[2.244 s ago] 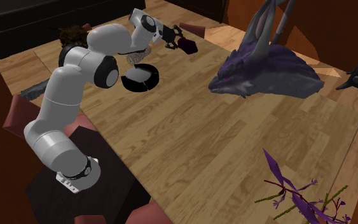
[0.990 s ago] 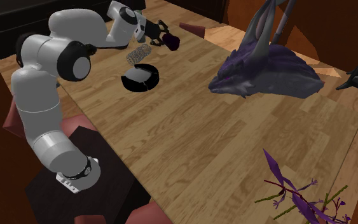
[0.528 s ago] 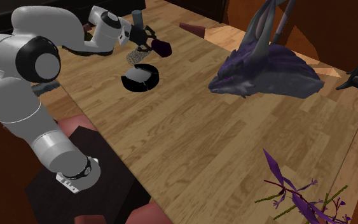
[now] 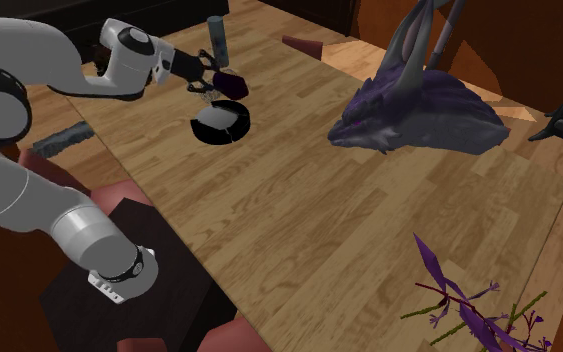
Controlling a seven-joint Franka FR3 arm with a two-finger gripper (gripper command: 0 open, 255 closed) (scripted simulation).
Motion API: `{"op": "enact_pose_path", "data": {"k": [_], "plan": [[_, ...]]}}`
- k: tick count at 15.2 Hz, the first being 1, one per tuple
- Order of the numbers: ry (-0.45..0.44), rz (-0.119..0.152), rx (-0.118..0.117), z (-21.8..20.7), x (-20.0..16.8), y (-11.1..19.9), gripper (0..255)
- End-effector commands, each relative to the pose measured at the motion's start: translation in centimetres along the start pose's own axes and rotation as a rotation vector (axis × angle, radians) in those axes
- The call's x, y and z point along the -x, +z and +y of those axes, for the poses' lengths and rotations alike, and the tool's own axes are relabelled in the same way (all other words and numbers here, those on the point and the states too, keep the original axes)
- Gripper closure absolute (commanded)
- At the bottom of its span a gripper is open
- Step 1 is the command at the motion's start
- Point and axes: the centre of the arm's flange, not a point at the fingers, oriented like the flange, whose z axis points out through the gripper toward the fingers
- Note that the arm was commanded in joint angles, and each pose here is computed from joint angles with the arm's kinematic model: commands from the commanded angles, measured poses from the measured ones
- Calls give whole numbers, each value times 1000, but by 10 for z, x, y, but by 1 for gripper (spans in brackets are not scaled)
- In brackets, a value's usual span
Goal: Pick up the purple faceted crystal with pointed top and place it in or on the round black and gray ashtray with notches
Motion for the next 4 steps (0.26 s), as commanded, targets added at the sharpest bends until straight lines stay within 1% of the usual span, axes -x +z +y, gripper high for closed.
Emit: {"op": "enact_pose_path", "data": {"k": [1,2,4], "plan": [[1,1,0,19,-5,-18,255],[1,1,0,28,-7,-29,255],[1,1,0,36,-3,-23,255]]}}
